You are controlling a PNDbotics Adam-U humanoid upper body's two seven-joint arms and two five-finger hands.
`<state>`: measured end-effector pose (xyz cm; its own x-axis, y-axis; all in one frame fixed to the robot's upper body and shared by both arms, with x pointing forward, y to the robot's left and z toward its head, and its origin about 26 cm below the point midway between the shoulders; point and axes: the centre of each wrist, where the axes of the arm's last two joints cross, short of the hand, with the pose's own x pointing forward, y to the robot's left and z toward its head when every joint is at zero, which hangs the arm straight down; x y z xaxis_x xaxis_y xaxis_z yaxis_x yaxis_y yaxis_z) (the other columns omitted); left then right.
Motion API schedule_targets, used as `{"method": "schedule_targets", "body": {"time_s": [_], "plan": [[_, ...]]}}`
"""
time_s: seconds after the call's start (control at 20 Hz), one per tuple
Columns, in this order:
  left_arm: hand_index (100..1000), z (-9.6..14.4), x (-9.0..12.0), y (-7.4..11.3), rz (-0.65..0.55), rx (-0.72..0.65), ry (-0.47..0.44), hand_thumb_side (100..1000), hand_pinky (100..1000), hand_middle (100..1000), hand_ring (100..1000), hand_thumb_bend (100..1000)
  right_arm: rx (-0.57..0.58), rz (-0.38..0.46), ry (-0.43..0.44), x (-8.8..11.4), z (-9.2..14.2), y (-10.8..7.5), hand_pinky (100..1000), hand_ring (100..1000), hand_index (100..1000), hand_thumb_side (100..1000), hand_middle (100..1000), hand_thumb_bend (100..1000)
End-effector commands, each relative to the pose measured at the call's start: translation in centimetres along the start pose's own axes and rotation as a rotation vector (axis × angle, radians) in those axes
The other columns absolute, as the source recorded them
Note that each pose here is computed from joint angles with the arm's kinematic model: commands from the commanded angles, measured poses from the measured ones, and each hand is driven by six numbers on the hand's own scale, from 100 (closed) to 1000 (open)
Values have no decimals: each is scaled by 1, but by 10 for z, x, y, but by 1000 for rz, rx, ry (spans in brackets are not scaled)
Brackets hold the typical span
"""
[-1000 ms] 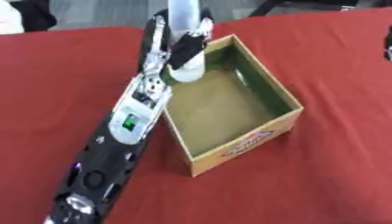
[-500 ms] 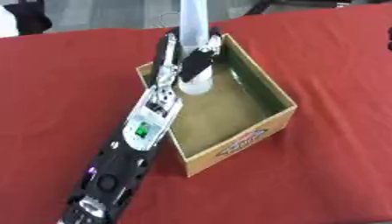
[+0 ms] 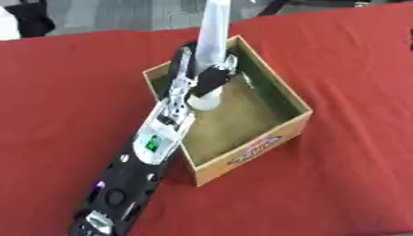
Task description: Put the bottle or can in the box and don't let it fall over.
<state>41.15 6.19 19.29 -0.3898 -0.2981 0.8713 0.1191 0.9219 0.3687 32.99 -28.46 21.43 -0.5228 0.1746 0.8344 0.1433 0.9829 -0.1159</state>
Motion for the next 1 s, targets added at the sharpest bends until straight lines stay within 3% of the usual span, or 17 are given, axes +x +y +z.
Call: {"method": "schedule_targets", "body": {"time_s": [0.05,0.2,0.55,1.0], "plan": [[829,-1,10,6,-31,-28,-42,493,892,795,986,672,-12,17,-43,11,-4,-5,949,913,934,420,850,135],[834,-1,10,10,-52,-33,-33,550,894,802,987,729,-18,18,-42,11,-3,-6,950,913,934,420,850,134],[829,2,6,20,-66,-18,-8,545,887,793,981,696,-22,30,-34,9,-2,-8,950,913,933,422,850,132],[831,19,-5,46,-104,-1,13,530,888,789,979,673,-35,59,-20,6,1,-16,950,913,933,427,849,129]]}}
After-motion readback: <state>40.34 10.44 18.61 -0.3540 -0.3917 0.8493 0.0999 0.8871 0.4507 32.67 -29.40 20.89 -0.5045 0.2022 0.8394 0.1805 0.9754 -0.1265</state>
